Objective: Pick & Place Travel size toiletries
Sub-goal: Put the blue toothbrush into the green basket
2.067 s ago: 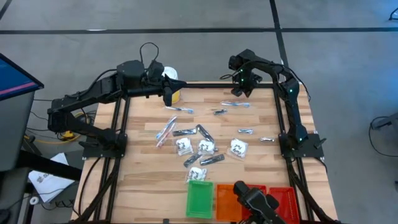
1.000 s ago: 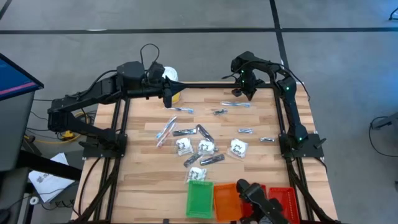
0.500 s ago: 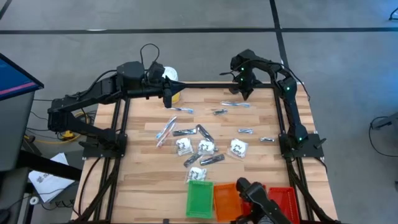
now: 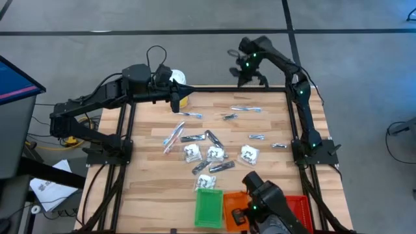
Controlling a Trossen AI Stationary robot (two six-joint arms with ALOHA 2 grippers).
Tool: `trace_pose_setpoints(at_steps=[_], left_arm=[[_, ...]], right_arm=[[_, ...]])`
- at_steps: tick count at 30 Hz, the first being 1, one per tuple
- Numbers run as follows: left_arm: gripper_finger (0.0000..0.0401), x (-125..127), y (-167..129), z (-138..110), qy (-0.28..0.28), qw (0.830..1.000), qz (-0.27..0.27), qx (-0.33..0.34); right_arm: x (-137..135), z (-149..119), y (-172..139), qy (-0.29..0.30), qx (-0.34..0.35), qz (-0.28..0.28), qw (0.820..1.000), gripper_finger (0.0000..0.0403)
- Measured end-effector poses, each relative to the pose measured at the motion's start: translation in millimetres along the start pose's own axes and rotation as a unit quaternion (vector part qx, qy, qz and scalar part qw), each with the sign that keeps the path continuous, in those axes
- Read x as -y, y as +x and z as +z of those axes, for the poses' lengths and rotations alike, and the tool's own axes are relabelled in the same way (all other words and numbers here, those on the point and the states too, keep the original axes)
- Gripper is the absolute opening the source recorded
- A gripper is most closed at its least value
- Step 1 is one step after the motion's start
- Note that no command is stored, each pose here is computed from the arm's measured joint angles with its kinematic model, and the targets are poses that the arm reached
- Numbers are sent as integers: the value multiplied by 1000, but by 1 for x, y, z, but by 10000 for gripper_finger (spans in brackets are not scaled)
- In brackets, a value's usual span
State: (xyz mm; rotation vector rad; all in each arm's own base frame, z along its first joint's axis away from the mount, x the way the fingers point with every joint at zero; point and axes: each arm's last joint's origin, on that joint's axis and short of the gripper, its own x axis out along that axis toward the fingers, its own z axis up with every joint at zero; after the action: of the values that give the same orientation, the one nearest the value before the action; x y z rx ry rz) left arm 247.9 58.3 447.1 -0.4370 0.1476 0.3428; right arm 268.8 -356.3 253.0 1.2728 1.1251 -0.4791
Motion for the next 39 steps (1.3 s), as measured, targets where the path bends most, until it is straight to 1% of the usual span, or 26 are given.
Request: trace_pose_setpoints(at_steps=[3, 6, 9, 11, 12, 16, 19, 21, 25, 28, 30, 32, 36, 39], left_arm=[[0, 0, 0, 0, 6, 1000, 2, 1], [0, -6, 4, -6, 29, 999, 32, 0], [0, -24, 16, -20, 32, 997, 72, -21], [0, -37, 31, -28, 19, 996, 77, -34], [0, -45, 40, -33, 15, 996, 75, -52], [0, -65, 93, -53, 0, 993, 29, -114], [0, -77, 141, -68, -13, 988, 4, -155], [0, -82, 173, -76, -20, 983, -3, -181], [0, -84, 232, -83, -36, 980, -25, -194], [0, -86, 264, -81, -64, 979, -18, -191], [0, -91, 280, -77, -86, 979, 7, -184], [0, -100, 296, -80, -112, 977, 33, -180], [0, -123, 324, -99, -200, 959, 71, -189], [0, -131, 340, -113, -268, 942, 85, -183]], right_arm=[[-15, 1, -21, -32, 46, 10, 998, 0], [-26, -9, -30, -46, 48, 29, 997, 0], [-34, -28, -43, -69, 34, 22, 997, 0], [-41, -40, -58, -83, 53, 1, 995, 0], [-45, -47, -66, -89, 68, -6, 994, 0], [-64, -86, -107, -98, 127, -12, 987, 0], [-72, -117, -137, -109, 173, -15, 979, 0], [-77, -141, -156, -113, 202, -7, 973, 0], [-81, -192, -193, -129, 262, 11, 956, 0], [-81, -224, -212, -135, 299, 20, 945, 0], [-80, -241, -221, -139, 316, 26, 938, 0], [-80, -256, -228, -146, 331, 32, 932, 0], [-79, -276, -236, -162, 344, 47, 924, 0], [-80, -287, -239, -181, 345, 64, 919, 0]])
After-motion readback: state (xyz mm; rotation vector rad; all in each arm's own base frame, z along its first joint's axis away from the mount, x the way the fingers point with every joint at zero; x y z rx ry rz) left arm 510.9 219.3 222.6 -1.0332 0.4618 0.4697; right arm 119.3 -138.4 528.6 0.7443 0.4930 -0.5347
